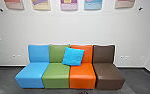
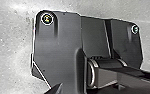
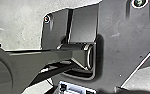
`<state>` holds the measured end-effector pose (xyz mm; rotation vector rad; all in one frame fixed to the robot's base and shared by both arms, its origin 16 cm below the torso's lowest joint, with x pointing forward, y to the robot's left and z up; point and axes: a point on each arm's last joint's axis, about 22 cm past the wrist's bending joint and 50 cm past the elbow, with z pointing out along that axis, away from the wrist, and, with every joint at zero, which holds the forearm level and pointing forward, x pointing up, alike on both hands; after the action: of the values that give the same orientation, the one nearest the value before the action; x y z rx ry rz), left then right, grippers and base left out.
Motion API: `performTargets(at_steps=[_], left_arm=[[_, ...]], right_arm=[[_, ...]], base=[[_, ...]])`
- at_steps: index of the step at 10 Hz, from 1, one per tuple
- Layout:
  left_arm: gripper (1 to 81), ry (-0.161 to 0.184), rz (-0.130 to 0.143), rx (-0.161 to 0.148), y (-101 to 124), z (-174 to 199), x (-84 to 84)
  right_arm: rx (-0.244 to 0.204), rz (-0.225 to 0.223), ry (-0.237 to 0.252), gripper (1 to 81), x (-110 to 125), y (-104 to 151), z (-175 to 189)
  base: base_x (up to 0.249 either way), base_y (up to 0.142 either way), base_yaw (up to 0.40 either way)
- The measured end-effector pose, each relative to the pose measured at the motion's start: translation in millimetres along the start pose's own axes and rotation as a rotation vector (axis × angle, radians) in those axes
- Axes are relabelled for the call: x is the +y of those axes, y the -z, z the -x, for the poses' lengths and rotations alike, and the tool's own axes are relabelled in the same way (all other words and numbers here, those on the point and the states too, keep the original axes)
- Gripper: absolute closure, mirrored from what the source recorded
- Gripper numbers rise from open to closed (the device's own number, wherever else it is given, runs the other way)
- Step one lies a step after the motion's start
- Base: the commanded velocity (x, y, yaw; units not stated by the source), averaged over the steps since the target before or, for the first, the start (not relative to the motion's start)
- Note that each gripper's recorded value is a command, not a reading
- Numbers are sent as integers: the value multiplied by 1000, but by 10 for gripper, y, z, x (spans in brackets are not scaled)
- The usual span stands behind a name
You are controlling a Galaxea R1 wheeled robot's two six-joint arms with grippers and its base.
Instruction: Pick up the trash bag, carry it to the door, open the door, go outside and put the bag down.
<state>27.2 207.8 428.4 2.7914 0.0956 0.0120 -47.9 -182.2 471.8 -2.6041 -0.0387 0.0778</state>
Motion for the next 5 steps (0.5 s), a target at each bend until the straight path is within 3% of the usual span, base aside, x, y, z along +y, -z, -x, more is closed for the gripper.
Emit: performTargets(at_steps=[3,5], left_arm=[[10,0,0,1,-1,-15,3],[10,-3,0,11,3,-89,-2]], right_arm=[[0,0,-1,10,3,1,-11],[14,0,1,10,2,0,-73]], base=[[98,0,0],[0,0,0]])
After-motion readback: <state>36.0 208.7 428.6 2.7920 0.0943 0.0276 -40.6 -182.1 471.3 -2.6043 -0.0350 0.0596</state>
